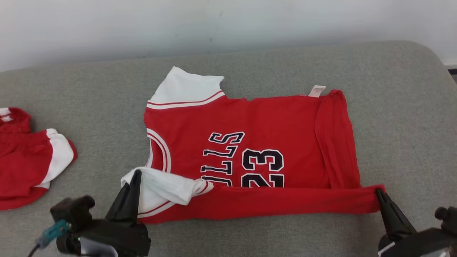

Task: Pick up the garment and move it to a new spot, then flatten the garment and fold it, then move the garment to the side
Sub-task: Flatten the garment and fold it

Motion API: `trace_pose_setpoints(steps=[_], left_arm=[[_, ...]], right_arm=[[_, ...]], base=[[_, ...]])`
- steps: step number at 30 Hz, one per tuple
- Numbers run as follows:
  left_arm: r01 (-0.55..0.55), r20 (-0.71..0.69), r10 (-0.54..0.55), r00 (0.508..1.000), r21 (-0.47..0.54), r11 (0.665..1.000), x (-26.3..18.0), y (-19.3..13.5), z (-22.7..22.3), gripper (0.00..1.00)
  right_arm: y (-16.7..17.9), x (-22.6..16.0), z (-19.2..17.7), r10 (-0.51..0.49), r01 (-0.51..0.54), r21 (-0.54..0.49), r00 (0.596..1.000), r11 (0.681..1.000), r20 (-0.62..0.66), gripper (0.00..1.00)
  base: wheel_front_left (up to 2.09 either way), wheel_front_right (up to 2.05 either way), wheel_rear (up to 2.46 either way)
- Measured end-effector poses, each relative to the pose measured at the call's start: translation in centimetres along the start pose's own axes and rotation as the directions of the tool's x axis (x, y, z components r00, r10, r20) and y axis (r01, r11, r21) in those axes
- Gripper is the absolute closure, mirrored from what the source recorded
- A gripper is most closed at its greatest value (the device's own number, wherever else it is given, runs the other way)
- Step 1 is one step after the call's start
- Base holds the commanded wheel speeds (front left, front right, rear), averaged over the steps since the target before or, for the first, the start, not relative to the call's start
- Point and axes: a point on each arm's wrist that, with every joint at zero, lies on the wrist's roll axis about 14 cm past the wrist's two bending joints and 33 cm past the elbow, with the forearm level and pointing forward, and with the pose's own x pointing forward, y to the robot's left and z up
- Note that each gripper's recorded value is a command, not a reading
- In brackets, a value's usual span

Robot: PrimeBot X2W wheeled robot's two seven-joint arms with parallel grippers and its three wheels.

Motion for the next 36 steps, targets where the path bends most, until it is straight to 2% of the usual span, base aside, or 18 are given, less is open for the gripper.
trace_pose_setpoints(steps=[6,7,8,9,10,20,27,36], left_arm=[[0.020,-0.095,-0.016,0.995,0.040,0.999,3.4,0.9,-2.8,1.00],[0.021,-0.105,-0.015,0.994,0.050,0.999,3.7,1.1,-3.2,1.00],[0.021,-0.117,-0.013,0.993,0.066,0.998,4.0,1.3,-3.7,0.64],[0.028,-0.125,-0.017,0.992,0.084,0.996,4.2,1.3,-4.1,0.25],[0.031,-0.129,-0.019,0.991,0.098,0.995,4.4,1.4,-4.3,0.00],[-0.010,-0.081,0.019,0.997,0.113,0.994,2.7,2.9,-3.5,0.00],[-0.052,-0.177,0.072,0.982,0.117,0.992,-1.1,4.4,-6.9,0.00],[-0.074,-0.250,0.106,0.962,0.134,0.988,-1.3,5.4,-9.0,0.00]], right_arm=[[-1.0,2.5,-0.2,-0.036,0.036,-0.008,0.999,0.999,-0.009,1.00],[-1.1,2.7,-0.3,-0.041,0.041,-0.008,0.999,0.999,-0.009,0.95],[-1.2,3.0,-0.4,-0.045,0.045,-0.010,0.999,0.999,-0.007,0.50],[-1.3,3.1,-0.4,-0.047,0.047,-0.010,0.999,0.999,-0.004,0.00],[-1.4,3.2,-0.5,-0.052,0.052,-0.008,0.999,0.999,-0.003,0.00],[-1.9,1.8,-2.1,-0.041,0.038,-0.084,0.998,0.996,-0.036,0.00],[-2.3,1.1,-3.3,-0.053,0.046,-0.100,0.996,0.994,-0.074,0.00],[-2.6,2.2,-6.0,-0.072,0.041,-0.168,0.981,0.985,-0.183,0.00]], base=[[0.00,0.00,0.00],[0.00,0.00,0.00],[0.00,0.00,0.00],[0.00,0.00,0.00],[0.00,0.00,0.00],[0.00,0.00,0.00],[0.00,0.00,0.00],[0.00,0.00,0.00]])
